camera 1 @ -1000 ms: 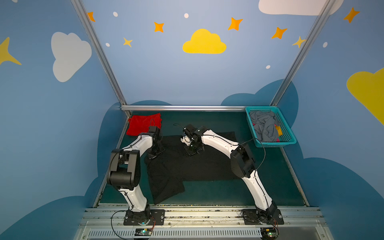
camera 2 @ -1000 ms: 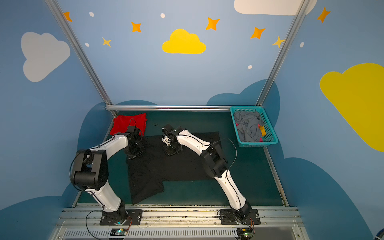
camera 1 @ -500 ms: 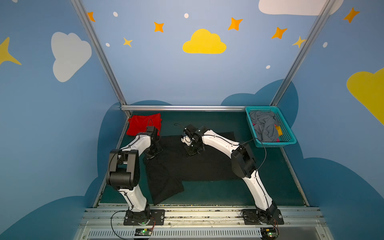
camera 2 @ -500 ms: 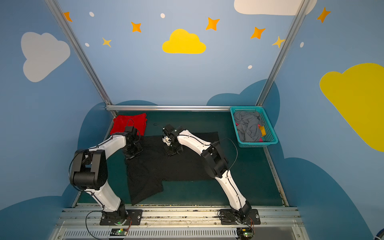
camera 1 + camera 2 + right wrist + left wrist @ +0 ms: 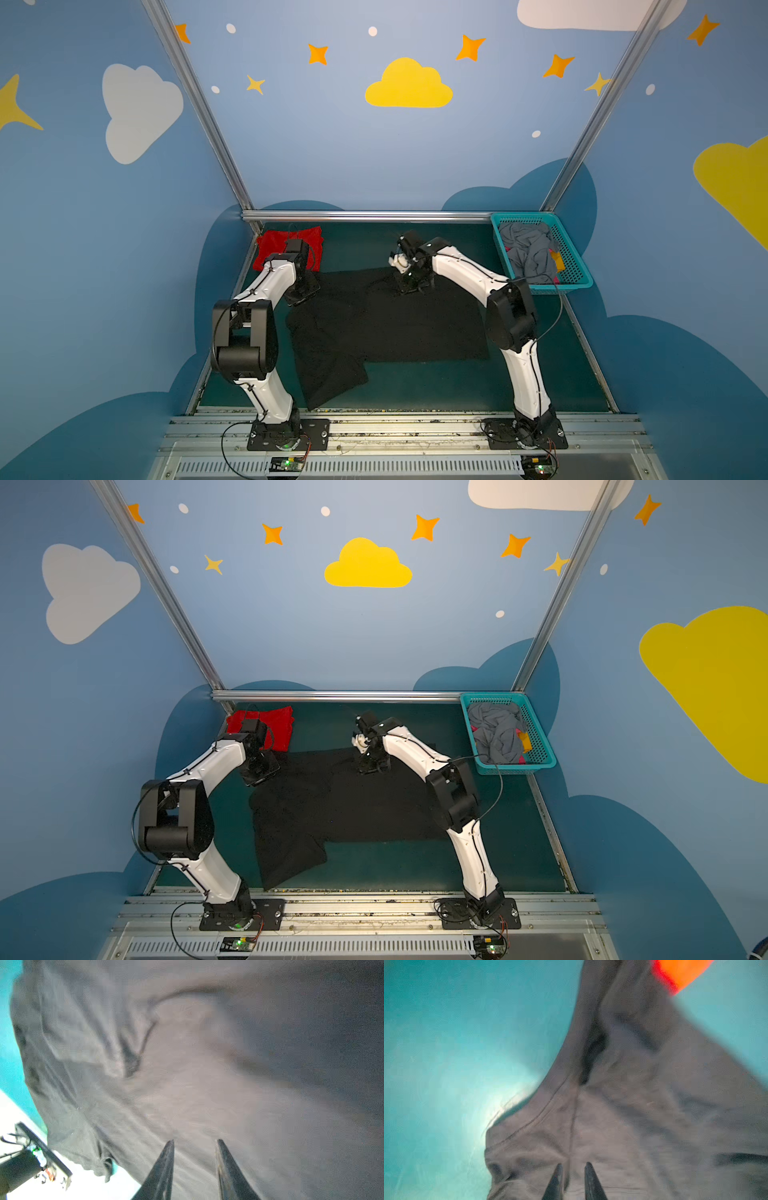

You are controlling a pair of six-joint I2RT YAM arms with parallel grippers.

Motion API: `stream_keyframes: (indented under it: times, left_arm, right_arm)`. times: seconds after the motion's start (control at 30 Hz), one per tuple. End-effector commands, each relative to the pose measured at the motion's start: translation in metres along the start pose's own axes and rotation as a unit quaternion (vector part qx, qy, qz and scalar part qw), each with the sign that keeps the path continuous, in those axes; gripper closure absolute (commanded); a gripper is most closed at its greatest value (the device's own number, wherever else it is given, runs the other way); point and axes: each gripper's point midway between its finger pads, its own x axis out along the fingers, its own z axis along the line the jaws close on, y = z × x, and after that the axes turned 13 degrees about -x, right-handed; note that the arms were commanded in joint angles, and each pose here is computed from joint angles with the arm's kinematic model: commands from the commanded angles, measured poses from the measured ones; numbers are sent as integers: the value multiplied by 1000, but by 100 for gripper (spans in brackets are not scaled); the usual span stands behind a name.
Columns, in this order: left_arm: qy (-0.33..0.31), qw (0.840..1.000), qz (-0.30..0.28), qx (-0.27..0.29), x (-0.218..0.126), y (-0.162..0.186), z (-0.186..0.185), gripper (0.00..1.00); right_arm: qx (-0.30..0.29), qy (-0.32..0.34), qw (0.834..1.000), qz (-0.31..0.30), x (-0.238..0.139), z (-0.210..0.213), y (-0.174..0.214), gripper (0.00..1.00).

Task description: Fold and stack the t-shirts

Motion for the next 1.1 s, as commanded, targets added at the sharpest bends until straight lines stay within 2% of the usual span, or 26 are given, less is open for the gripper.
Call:
stream_keyframes:
  times: [0.0,0.07,0.27,0.43,0.7,0.87,1.07]
  left_arm:
    - [9,1000,-10,9,-12,-11,-12,75]
    - [16,1000,0,17,-4,-12,-23,74]
    - [30,998,35,42,32,-2,-53,75]
    - [26,997,47,49,59,2,-65,76]
    - [12,997,64,48,96,6,-75,76]
    - [13,996,74,50,114,8,-90,76]
    - [36,995,80,57,127,5,-121,76]
  right_arm:
    - [27,15,999,-32,-28,-38,-8,61]
    - [53,22,998,-36,-29,-66,-9,58]
    - [105,30,993,-34,-13,-124,-12,58]
    - [142,35,989,-26,6,-157,-10,60]
    - [190,66,979,14,28,-198,18,61]
    - [229,105,967,26,21,-231,36,62]
    - [254,129,959,15,10,-259,40,63]
